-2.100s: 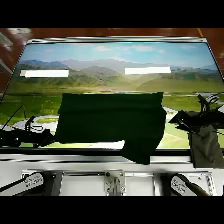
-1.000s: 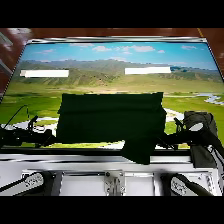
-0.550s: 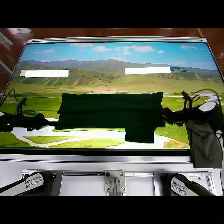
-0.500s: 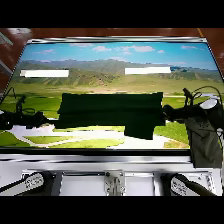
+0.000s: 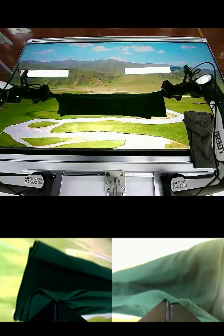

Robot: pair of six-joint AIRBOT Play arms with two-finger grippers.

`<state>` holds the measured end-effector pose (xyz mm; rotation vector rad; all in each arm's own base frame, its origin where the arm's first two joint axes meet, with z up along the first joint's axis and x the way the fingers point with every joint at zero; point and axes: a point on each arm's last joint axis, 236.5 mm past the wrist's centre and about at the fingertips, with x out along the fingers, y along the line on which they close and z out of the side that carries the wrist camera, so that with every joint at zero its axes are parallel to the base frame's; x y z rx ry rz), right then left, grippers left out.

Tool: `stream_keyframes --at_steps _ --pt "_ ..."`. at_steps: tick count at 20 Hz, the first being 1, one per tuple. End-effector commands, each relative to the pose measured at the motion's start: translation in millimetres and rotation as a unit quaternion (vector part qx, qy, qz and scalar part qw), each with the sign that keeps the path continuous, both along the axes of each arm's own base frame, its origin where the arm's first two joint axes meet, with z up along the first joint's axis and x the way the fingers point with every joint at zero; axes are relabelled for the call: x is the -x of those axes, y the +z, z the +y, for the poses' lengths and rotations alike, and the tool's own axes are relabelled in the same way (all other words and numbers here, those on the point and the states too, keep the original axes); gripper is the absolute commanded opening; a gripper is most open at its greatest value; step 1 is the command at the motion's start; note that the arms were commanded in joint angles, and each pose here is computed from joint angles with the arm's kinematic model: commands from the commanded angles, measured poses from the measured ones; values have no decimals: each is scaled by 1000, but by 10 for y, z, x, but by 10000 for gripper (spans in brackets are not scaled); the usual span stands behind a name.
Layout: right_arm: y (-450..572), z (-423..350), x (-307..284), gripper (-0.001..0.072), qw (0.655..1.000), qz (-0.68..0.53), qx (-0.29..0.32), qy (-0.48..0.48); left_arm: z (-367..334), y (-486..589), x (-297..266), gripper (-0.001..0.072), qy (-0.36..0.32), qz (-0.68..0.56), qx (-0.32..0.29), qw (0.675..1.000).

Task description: Fold the shirts.

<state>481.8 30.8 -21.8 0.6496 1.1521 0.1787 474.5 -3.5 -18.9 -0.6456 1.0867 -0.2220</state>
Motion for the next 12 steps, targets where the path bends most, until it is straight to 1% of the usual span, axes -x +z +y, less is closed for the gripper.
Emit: stream_keyframes --at_steps 1,4,6,7,8,9,10,12 --pt "-313 -5 -166 68 1000 22 -9 -11 -98 -132 -370 45 6 4 11 1000" --pt "-482 -39 -178 71 999 33 -5 -15 -237 -277 -491 62 -7 7 9 1000" --pt "-486 -75 -237 71 999 24 -1 -25 -264 -352 -516 62 -4 10 9 1000" --pt "-486 -75 -238 77 999 24 -2 -27 -262 -388 -510 72 7 20 15 1000" --pt "-486 -70 -231 197 999 26 -3 -26 -248 -395 -508 243 16 27 19 999" --pt "-487 -56 -211 490 999 29 -5 -23 -242 -385 -487 476 20 34 25 999" --pt "-484 -59 -164 671 1000 30 2 -6 -222 -353 -448 582 16 43 31 998" --pt "-479 -162 35 671 998 46 32 38 -169 -235 -315 582 -7 64 48 997"
